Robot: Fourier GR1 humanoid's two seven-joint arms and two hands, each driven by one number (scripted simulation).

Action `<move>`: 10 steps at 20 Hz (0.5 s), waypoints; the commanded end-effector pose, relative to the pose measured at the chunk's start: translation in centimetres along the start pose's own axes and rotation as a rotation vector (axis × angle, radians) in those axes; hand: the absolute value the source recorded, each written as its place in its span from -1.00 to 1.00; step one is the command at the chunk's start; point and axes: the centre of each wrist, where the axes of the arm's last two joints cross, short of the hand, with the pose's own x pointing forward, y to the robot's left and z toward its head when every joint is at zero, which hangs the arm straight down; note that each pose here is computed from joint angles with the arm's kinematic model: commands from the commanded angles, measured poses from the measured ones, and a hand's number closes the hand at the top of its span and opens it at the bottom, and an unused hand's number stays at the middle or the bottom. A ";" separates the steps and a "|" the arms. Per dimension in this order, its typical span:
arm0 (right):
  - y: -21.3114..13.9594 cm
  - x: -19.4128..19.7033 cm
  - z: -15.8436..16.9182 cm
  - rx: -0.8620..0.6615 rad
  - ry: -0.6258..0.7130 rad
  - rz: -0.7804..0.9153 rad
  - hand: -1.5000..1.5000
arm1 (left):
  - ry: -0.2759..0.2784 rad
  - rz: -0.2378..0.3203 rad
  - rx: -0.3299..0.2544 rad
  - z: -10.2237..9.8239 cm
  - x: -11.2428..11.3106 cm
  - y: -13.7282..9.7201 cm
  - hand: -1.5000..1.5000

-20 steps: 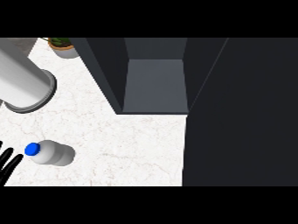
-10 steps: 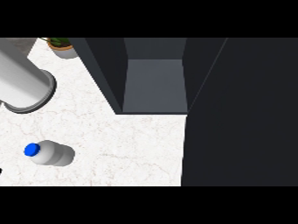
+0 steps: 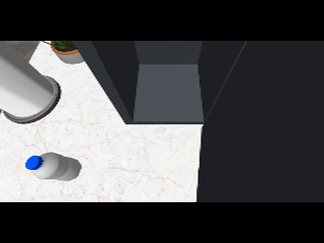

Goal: Pick up the bottled water, place it into the cabinet and close the cabinet

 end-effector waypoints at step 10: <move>-1.1 -2.5 0.4 0.003 -0.008 0.007 -1.00 | 0.001 -0.077 0.051 -1.4 -2.6 6.3 -1.00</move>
